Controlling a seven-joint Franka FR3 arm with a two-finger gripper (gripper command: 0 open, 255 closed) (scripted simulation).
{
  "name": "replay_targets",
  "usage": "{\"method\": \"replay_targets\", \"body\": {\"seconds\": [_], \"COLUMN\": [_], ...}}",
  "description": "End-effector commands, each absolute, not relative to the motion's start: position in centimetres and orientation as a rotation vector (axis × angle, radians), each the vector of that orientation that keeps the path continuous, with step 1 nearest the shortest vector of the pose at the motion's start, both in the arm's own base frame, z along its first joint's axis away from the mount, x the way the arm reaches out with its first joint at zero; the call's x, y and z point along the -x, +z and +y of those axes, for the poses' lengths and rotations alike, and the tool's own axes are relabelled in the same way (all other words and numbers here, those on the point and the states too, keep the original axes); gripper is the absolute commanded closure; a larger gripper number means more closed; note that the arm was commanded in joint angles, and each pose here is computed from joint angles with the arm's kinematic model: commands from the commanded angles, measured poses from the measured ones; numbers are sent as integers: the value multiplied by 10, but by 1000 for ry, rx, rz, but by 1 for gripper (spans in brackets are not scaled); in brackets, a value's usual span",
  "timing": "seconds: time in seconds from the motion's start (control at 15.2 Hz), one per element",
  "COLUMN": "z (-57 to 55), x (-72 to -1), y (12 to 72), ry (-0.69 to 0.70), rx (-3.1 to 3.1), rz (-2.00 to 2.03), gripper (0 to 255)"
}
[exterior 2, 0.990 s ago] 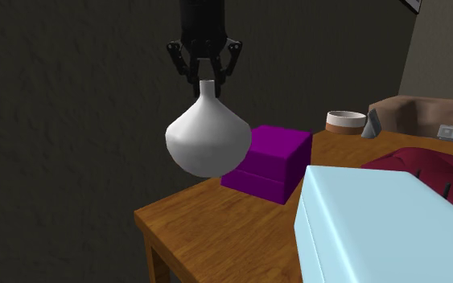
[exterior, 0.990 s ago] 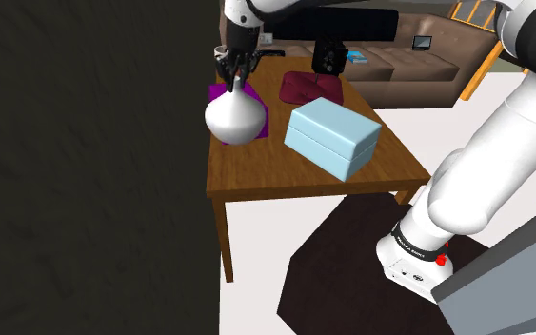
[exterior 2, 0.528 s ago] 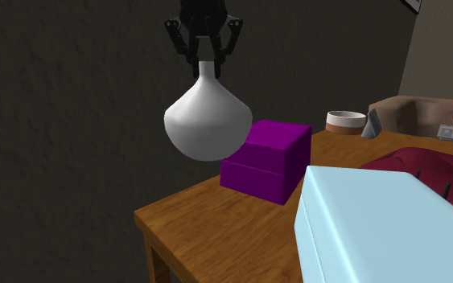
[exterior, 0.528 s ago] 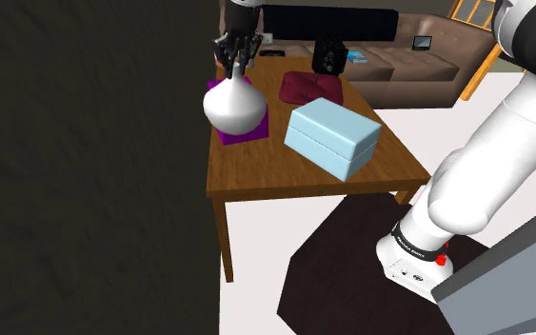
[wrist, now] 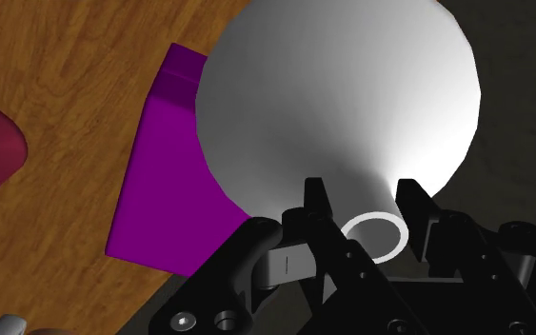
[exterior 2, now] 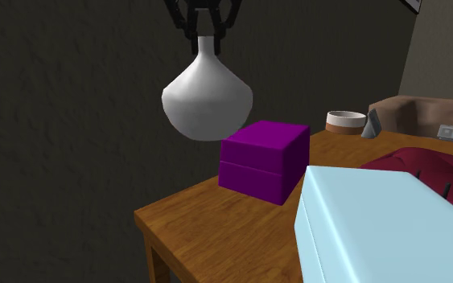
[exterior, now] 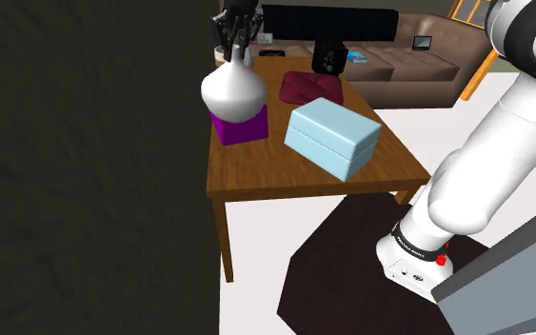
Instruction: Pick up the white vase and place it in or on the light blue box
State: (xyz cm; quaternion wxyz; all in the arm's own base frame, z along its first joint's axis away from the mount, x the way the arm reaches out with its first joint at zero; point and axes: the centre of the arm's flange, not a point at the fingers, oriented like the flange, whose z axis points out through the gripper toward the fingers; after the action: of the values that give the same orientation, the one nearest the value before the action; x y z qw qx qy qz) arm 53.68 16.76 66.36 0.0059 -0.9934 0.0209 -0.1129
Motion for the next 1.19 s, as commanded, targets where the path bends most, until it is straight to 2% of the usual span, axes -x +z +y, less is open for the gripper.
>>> {"method": "replay_targets", "body": {"seconds": [0.0, 0.46, 1.12], "z": [167, 167, 65], "x": [-537, -537, -459], "y": [674, 711, 743], "ry": [-355, -355, -355], "rx": [3109, 3109, 3109], "rz": [65, 65, 65], "gripper": [255, 255, 255]}}
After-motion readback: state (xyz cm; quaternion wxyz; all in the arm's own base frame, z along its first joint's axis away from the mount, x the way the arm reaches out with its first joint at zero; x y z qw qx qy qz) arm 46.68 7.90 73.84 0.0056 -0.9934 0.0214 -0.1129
